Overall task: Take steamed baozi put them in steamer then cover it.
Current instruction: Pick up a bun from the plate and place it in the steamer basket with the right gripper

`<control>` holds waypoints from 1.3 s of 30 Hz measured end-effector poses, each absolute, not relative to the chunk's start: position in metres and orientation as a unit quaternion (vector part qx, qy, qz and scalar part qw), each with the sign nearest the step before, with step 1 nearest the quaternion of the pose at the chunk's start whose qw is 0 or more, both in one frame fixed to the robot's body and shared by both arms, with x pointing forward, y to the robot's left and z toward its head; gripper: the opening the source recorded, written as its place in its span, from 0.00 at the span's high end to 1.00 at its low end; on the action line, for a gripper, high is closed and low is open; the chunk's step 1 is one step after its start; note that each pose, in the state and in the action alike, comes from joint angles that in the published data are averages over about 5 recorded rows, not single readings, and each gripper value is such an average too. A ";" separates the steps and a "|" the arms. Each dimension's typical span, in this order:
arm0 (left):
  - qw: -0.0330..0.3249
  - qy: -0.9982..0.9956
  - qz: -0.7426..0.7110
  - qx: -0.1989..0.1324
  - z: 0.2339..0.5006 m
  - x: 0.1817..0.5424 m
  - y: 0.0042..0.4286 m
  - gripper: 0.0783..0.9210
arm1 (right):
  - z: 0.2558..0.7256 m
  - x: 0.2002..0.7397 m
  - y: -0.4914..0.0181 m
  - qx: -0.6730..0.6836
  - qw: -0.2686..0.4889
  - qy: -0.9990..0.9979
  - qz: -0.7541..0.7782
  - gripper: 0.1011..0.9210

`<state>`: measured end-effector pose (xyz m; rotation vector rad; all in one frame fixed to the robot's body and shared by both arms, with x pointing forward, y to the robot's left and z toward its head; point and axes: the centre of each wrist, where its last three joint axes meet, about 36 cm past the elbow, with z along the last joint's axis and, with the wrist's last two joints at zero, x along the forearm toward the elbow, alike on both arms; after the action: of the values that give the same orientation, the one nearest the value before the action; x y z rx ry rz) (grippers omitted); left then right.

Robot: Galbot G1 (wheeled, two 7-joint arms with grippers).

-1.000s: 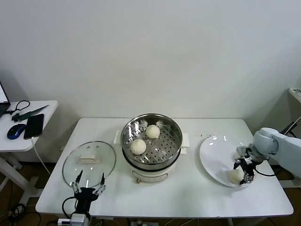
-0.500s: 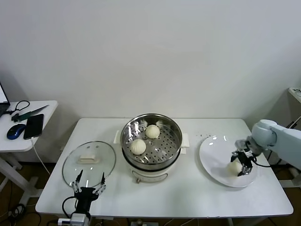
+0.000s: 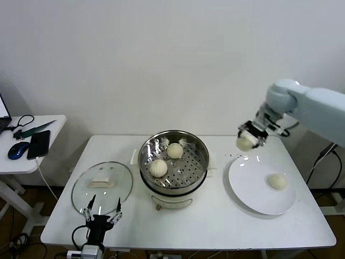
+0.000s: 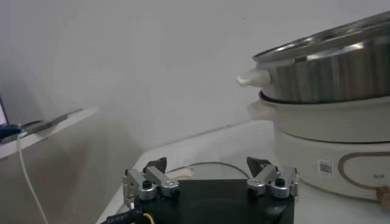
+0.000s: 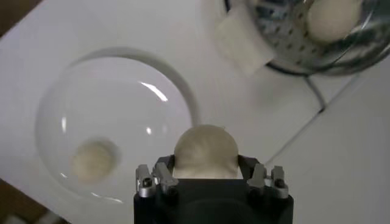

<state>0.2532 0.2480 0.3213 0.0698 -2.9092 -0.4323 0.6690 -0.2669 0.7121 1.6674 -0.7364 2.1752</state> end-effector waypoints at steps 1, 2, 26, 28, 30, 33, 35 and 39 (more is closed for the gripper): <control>0.100 -0.984 -0.146 0.023 0.321 0.253 0.248 0.12 | 0.719 0.669 -0.254 0.582 0.137 -0.241 0.765 0.28; 0.100 -0.984 -0.145 0.023 0.321 0.253 0.247 0.12 | 0.724 0.669 -0.242 0.583 0.124 -0.226 0.771 0.28; 0.111 -0.984 -0.139 0.026 0.315 0.249 0.247 0.12 | 0.651 0.619 -0.057 0.659 -0.038 -0.009 0.751 0.28; 0.113 -0.983 -0.139 0.027 0.314 0.249 0.248 0.12 | 0.643 0.615 -0.050 0.665 -0.044 -0.003 0.745 0.28; 0.115 -0.983 -0.139 0.027 0.313 0.248 0.249 0.12 | 0.636 0.612 -0.045 0.671 -0.048 0.001 0.740 0.28; 0.116 -0.983 -0.140 0.028 0.311 0.248 0.250 0.12 | 0.627 0.608 -0.040 0.678 -0.053 0.006 0.733 0.28; 0.117 -0.983 -0.140 0.030 0.311 0.248 0.252 0.12 | 0.622 0.605 -0.037 0.682 -0.055 0.008 0.730 0.28; 0.118 -0.983 -0.140 0.031 0.310 0.248 0.254 0.12 | 0.613 0.601 -0.033 0.688 -0.059 0.012 0.723 0.27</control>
<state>0.2480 0.2539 0.3097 0.0915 -2.8745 -0.4083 0.6012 -0.0328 0.6130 2.2473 0.0386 2.3611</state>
